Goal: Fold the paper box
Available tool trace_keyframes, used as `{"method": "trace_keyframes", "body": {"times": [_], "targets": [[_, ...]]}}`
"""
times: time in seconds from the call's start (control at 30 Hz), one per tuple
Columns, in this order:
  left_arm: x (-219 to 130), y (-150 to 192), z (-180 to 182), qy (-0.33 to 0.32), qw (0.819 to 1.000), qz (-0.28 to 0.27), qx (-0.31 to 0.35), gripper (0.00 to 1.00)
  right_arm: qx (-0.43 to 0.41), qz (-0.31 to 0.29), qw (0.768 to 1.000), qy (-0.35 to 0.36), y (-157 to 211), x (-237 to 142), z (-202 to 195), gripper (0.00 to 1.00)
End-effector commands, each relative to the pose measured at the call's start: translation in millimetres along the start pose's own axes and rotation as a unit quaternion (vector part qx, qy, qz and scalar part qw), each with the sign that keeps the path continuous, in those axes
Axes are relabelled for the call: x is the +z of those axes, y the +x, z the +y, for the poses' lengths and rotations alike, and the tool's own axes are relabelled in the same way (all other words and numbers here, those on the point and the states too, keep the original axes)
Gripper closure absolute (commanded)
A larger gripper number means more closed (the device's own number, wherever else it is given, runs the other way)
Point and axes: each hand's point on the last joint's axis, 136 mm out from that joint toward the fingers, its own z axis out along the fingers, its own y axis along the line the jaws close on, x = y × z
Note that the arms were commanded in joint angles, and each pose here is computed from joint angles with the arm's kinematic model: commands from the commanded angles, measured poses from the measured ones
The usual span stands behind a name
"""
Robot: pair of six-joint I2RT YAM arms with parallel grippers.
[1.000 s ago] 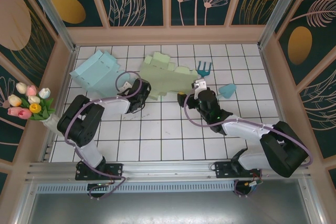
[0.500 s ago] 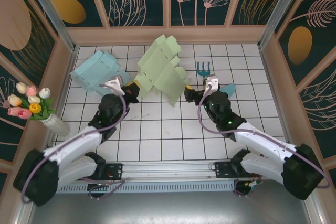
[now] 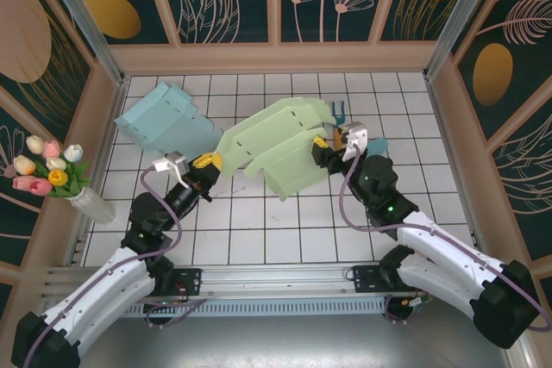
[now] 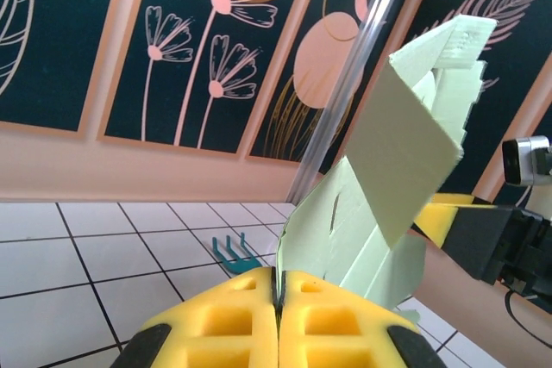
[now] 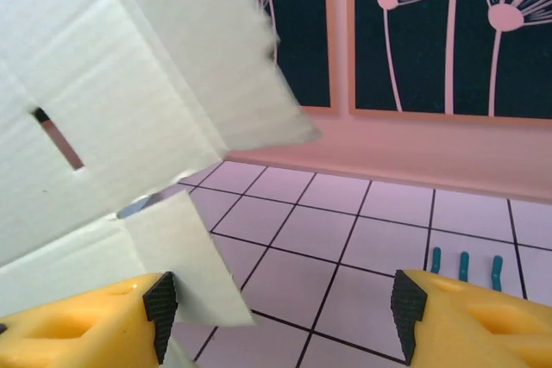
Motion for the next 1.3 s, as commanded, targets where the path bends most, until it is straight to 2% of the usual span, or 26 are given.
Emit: {"method": "trace_keyframes", "body": {"times": [0.0,0.3,0.4,0.73,0.9,1.0,1.03,1.13,1.2,1.27], "targets": [[-1.5,1.7,-8.0,0.023,1.000,0.001,0.018,1.00,-0.015,-0.038,0.998,-0.046,-19.1,-7.9,14.1,0.34],[-3.1,1.8,-16.0,0.046,0.999,0.000,0.024,1.00,-0.037,-0.068,0.994,-0.074,-30.1,-21.6,22.7,0.36],[-3.6,2.2,-15.7,0.046,0.999,-0.001,0.024,1.00,-0.041,-0.077,0.992,-0.089,-31.5,-27.2,27.0,0.42],[-2.5,0.9,-14.8,0.042,0.999,-0.001,0.021,1.00,-0.047,-0.075,0.987,-0.136,-27.2,-33.7,42.1,0.78],[-2.2,-0.9,-9.8,0.027,0.999,-0.006,0.018,1.00,-0.031,-0.076,0.987,-0.136,-23.6,-34.3,41.1,1.00],[-1.0,-5.7,-4.5,0.010,1.000,-0.014,0.010,1.00,0.001,-0.072,0.991,-0.117,-21.4,-31.6,33.9,1.00],[-0.5,-9.3,-0.8,-0.003,1.000,-0.020,0.001,0.96,0.019,-0.067,0.992,-0.104,-20.2,-29.7,29.4,1.00],[1.0,-16.9,18.7,-0.065,0.997,-0.027,-0.024,0.54,0.091,-0.041,0.995,-0.031,-11.7,-22.4,4.1,1.00],[0.8,-20.1,34.0,-0.114,0.992,-0.028,-0.043,0.42,0.160,-0.018,0.986,0.049,0.0,-20.3,-23.0,1.00],[-0.8,-19.8,47.9,-0.158,0.985,-0.024,-0.061,0.39,0.216,0.000,0.971,0.101,9.8,-21.6,-41.0,1.00]]}}
